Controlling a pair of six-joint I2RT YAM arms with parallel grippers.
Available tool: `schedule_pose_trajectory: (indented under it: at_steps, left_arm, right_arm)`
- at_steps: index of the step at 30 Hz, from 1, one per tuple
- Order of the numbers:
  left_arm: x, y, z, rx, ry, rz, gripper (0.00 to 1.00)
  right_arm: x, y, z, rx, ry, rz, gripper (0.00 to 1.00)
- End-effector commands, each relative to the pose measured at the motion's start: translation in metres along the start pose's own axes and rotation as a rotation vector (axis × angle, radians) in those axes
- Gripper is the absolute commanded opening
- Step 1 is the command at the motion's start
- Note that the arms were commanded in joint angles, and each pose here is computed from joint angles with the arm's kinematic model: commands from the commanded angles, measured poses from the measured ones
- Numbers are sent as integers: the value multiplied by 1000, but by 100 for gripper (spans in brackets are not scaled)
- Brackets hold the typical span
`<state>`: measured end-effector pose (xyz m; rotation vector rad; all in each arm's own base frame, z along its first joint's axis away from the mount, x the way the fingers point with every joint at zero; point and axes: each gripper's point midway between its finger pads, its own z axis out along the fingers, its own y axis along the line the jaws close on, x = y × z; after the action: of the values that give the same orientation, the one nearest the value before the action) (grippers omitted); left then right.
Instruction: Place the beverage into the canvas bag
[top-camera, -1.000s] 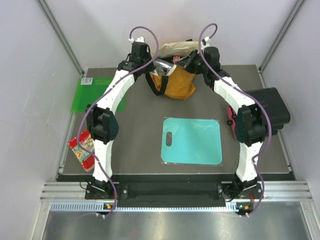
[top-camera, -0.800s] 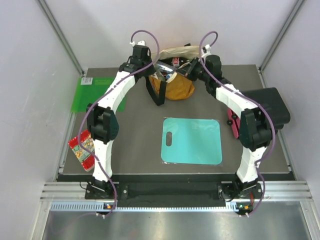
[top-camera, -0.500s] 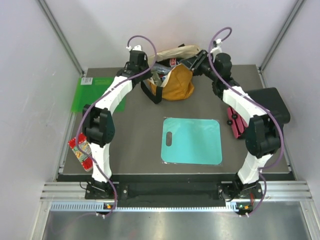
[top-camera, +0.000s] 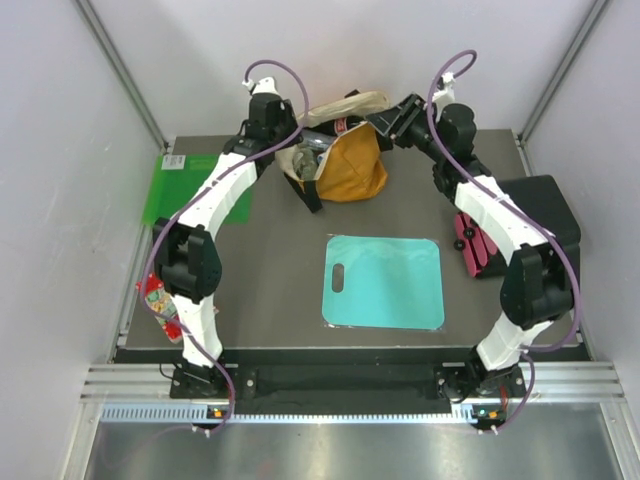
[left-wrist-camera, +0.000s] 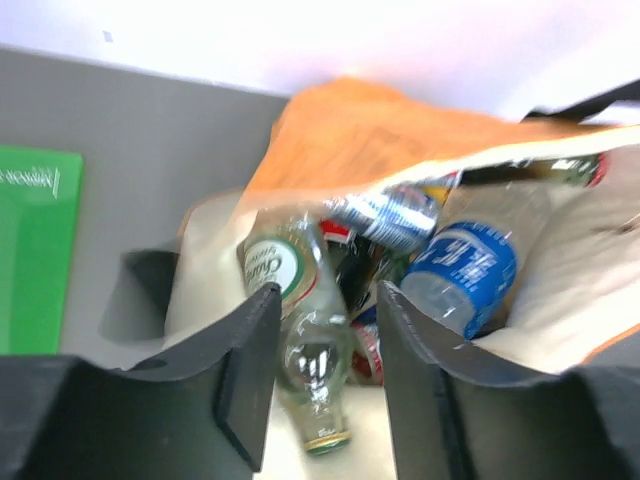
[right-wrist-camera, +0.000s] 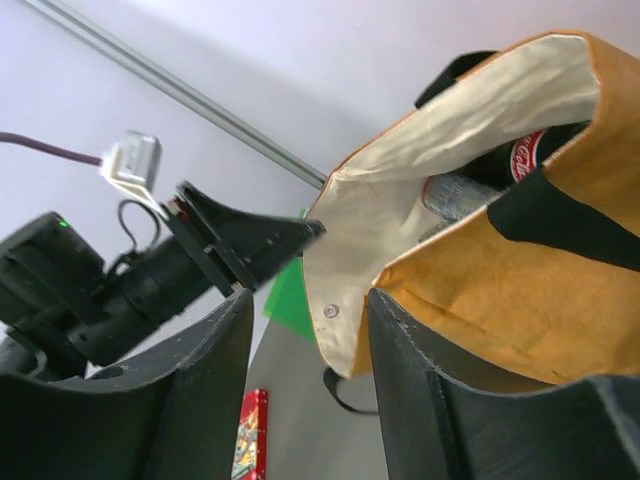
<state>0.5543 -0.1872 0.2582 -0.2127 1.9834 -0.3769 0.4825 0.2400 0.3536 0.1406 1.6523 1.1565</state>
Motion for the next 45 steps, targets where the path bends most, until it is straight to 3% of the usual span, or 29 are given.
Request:
schedule_pose_trajectory:
  at_steps: [1,5,9,14,18,21,27,31,37,45]
  left_arm:
    - [-66,-20,-35,51,-188,6,50]
    - [-71,-20,-46,53,-187,23,56]
    - [-77,-26,-61,77,-178,55,67]
    - [-80,-34,-86,125,-142,95,85]
    - [-68,-36,-109,166,-74,139,92]
    - [-49,-40,-132,240,-28,143,97]
    - [-27,-50,-192,392,-11,97,99]
    - [-27,-48,-241,454,-76,87,99]
    - [10,-33,-264,497,-86,80,99]
    - [18,-22,-285,482,-108,74,98]
  right_arm:
    - [-20,28,-24,-34,-41,-87,51]
    - [-14,23,-33,5,-1,-139,66]
    - [-16,20,-44,57,16,-196,99]
    - [-15,25,-58,66,42,-259,100]
    - [-6,23,-80,139,118,-279,100]
    - [-11,21,-98,208,103,-281,100]
    - [5,40,-137,174,151,-293,100]
    - [8,36,-161,227,116,-278,100]
    - [13,47,-196,220,107,-331,100]
    - [19,45,-213,215,70,-353,100]
